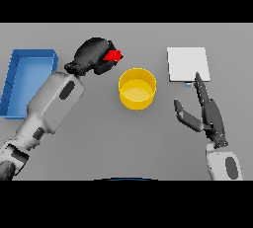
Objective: Pick up the red beaker and tilt it to pour out 1 green nut into yellow bowl. Pick up the yellow bowl and place it on the metallic measuring scale.
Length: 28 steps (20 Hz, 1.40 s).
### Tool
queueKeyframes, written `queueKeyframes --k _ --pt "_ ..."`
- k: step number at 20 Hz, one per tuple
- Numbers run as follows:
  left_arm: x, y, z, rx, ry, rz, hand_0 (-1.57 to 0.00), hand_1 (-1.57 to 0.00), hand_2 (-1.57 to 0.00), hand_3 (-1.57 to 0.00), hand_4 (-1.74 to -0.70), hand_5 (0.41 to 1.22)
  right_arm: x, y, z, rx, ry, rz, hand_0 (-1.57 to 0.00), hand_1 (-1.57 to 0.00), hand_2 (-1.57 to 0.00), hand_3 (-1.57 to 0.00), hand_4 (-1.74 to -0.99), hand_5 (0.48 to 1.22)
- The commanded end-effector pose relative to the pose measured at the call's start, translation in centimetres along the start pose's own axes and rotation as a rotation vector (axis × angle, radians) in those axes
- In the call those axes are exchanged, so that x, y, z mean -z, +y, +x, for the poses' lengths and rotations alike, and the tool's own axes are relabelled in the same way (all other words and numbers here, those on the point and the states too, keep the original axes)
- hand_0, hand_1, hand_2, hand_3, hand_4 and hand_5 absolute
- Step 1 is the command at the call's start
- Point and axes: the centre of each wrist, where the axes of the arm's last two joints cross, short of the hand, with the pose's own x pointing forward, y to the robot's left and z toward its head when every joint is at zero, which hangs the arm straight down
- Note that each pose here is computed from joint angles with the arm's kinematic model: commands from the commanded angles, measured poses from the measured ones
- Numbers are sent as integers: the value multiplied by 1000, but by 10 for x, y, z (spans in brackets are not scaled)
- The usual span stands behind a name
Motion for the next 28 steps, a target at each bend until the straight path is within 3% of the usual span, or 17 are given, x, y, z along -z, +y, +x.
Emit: queueKeyframes --k 1,3,4,7,11,17,28 --pt "3 -2 5 73 -7 -24 -1570 -1571 -1571 -1570 -1740 1183 -5 3 0 9 -7 2 1 1 1 1 -1183 673" --pt "9 -2 16 202 -3 -79 -1571 -1571 -1571 -1571 -1741 1197 -4 5 3 11 -1 -1 1 1 1 1 -1187 676" --pt "13 -1 21 267 7 -111 -1571 -1571 -1571 -1571 -1689 1202 -2 6 1 7 15 -4 1 1 1 1 -1191 675" --pt "19 4 25 443 -31 -191 -1571 -1571 -1571 -1383 -1710 1211 -1 5 0 37 26 -6 1 1 1 1 -1195 671" --pt "29 4 43 654 -79 -279 -1571 -1571 -1571 -1295 -1719 1217 -5 7 -1 80 40 -12 1 1 1 1 -1206 639" --pt "42 3 63 889 -161 -348 -1571 -1571 -1571 -1499 -1730 1220 0 8 -1 36 27 -48 1 1 1 1 -1213 591" --pt "50 2 82 1336 -281 -409 -1571 -1571 -1571 -1565 -1736 1221 0 10 1 37 12 -52 1 1 1 1 -1129 566"
